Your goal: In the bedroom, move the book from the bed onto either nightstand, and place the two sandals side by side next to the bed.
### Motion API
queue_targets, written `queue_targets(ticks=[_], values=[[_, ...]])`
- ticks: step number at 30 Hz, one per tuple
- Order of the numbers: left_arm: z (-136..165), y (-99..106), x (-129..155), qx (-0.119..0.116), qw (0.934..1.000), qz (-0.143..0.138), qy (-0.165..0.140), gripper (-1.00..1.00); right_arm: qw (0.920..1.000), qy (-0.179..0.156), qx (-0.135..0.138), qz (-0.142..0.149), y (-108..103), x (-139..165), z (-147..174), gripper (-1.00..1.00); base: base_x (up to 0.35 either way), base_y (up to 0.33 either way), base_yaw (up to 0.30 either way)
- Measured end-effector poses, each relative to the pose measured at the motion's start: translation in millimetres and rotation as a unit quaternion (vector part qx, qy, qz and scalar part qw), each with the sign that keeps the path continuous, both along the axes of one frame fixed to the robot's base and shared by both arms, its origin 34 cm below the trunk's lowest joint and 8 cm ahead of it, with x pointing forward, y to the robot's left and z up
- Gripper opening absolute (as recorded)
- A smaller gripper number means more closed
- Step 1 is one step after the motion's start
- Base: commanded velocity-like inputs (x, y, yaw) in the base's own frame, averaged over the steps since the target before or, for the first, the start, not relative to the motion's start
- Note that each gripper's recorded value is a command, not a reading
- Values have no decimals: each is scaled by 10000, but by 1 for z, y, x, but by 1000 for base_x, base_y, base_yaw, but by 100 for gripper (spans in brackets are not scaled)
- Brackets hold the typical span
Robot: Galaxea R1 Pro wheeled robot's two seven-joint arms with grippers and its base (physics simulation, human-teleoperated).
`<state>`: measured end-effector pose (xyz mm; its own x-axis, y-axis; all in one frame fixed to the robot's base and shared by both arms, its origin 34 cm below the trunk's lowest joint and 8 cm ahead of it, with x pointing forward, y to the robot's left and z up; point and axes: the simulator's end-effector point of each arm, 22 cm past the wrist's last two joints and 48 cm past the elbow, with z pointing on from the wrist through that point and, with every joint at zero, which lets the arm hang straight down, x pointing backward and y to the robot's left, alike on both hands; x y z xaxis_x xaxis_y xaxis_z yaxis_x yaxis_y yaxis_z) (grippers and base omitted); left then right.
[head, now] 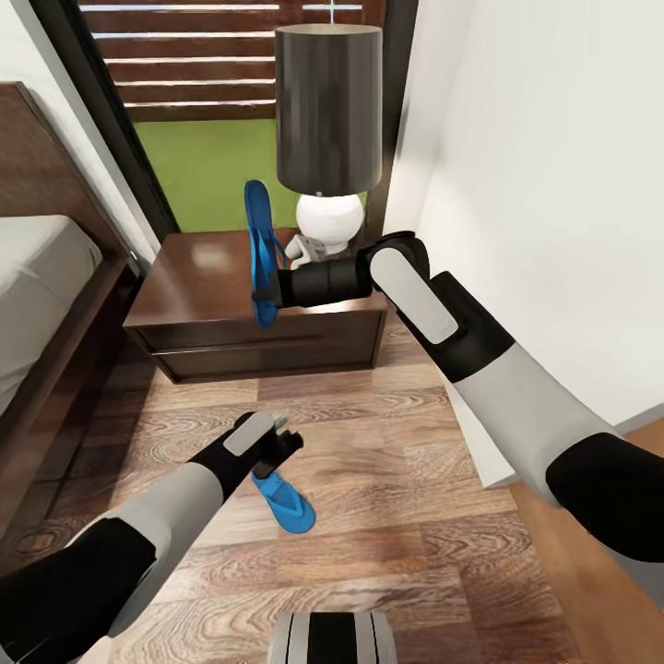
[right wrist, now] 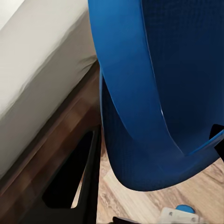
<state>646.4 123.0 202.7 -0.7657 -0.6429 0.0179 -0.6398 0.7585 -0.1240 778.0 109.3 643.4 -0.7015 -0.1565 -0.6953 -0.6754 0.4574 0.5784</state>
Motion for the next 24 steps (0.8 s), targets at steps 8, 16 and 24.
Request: queue_targets(ticks=[8, 16, 24], values=[[-28, 10, -24, 104, 9993, 32, 364, 100, 9999, 163, 4, 5, 1, 4, -23, -100, 0, 0, 0], [-44, 12, -38, 132, 9983, 38, 573, 100, 9996, 289, 13, 8, 1, 6, -41, -100, 0, 0, 0], [-45, 10, -40, 122, 9982, 40, 591, 100, 9996, 289, 12, 9, 1, 6, -41, -100, 0, 0, 0]])
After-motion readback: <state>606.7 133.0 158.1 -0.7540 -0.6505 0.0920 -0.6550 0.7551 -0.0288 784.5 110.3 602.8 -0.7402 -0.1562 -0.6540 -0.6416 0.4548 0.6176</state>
